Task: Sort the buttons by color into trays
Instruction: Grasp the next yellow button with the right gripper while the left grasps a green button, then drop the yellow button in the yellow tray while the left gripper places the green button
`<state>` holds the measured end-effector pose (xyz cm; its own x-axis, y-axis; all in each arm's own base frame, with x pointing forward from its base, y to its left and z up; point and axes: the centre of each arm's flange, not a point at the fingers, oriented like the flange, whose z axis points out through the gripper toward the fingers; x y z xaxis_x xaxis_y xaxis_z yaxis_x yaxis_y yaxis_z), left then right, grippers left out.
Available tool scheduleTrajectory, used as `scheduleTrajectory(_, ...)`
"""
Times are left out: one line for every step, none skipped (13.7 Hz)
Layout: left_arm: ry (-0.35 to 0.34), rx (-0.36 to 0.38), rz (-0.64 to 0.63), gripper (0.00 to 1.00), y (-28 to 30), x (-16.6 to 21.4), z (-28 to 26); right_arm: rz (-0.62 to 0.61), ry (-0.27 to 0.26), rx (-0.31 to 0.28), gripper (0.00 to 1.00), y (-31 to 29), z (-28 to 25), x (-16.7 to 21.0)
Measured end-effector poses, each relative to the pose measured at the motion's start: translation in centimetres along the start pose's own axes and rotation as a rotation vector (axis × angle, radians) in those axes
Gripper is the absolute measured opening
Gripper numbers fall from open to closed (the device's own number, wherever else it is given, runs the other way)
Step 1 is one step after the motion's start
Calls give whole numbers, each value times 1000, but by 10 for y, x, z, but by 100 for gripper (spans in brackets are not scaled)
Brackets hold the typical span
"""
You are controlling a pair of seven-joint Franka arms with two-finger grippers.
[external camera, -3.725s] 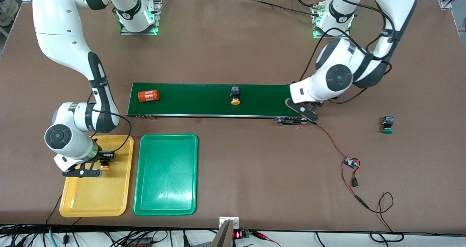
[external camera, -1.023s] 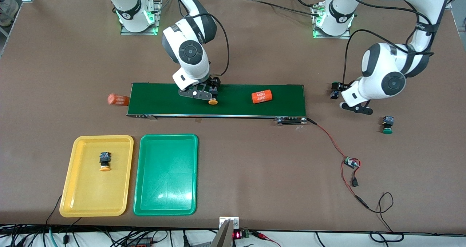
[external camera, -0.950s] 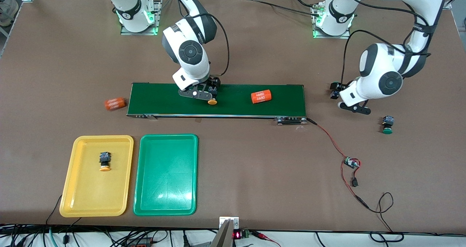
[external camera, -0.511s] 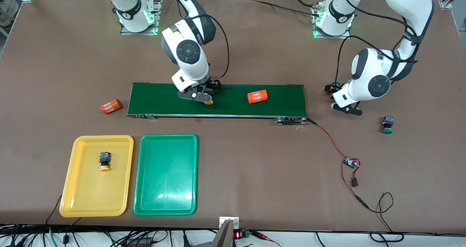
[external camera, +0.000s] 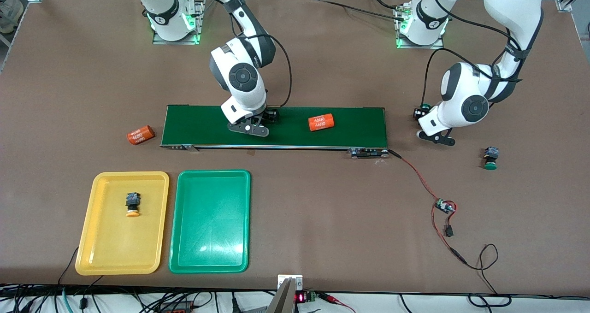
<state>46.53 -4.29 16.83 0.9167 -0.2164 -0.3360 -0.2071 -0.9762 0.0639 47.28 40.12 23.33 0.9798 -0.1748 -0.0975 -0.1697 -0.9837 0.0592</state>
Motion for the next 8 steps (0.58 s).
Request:
scheduleTrajectory(3,1,0,33,0,1,-4,7,3,3,75,1,0,2)
scheduleTrajectory(15,4,3,33,1,2,-12,23,6,15,64,1,-3,6)
scheduleTrajectory(30,8,12,33,5,6,-25,44,11,36,55,2,-12,14)
scheduleTrajectory(41,12,29,33,14,12,-44,62,14,51,48,3,-24,24)
scheduleTrajectory(50,17,52,33,27,21,-66,79,9,56,40,5,-40,35)
scheduleTrajectory(67,24,69,33,45,30,-91,95,5,59,40,9,-60,48)
scheduleTrajectory(96,31,73,33,70,41,-118,121,9,68,40,17,-86,67)
scheduleTrajectory(122,35,65,33,92,47,-136,149,19,78,40,30,-106,85)
